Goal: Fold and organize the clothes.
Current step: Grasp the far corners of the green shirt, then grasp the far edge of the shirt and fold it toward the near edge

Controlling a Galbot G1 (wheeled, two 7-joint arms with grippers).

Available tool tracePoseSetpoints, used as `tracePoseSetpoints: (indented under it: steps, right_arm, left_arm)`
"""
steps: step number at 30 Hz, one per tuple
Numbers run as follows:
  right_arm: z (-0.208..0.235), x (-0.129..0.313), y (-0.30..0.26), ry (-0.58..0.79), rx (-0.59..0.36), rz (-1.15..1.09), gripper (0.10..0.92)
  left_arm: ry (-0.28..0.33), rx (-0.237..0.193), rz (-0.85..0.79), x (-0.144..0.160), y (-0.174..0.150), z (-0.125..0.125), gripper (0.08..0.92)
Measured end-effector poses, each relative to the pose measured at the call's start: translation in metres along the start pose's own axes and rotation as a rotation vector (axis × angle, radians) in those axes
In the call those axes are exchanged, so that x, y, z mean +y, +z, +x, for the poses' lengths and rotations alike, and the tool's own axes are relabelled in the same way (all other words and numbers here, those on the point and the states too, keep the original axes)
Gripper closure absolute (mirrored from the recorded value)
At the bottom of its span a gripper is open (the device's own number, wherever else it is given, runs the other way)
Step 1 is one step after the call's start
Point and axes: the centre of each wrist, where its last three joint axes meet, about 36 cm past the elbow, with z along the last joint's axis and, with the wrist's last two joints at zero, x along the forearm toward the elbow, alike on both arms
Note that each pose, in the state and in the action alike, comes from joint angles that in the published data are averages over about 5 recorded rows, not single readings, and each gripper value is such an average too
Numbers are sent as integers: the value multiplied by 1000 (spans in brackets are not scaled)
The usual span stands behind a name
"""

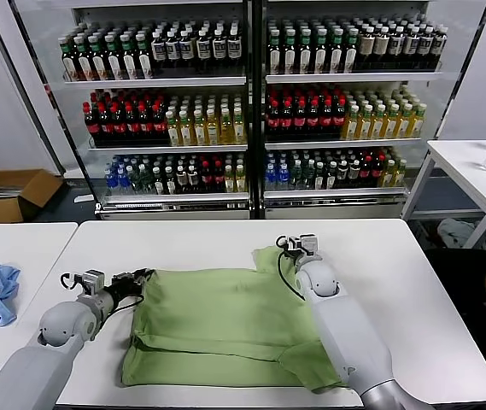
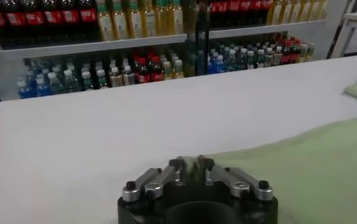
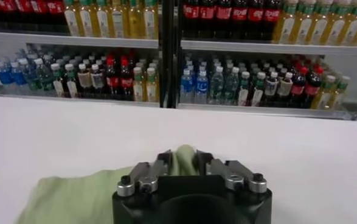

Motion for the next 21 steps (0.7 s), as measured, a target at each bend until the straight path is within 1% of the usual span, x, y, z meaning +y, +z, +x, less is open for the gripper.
tracePoseSetpoints:
  steps: [3, 5, 10, 15, 21]
  right_arm:
    - [5, -1, 2, -8, -15, 4, 887]
    - [11, -2, 2, -15, -28, 8, 914]
    - [36, -5, -1, -34, -74, 26, 917]
    - [69, -7, 0, -48, -120, 37, 917]
    - [111, -10, 14, -60, -156, 36, 917]
  left_arm:
    - [-1, -6, -2, 1, -1, 1, 907]
    - [-2, -10, -3, 2, -1, 3, 918]
    - [0, -34, -4, 0, -6, 14, 918]
    - [14, -60, -7, -9, -10, 28, 918]
    - [25, -77, -17, -21, -4, 48, 918]
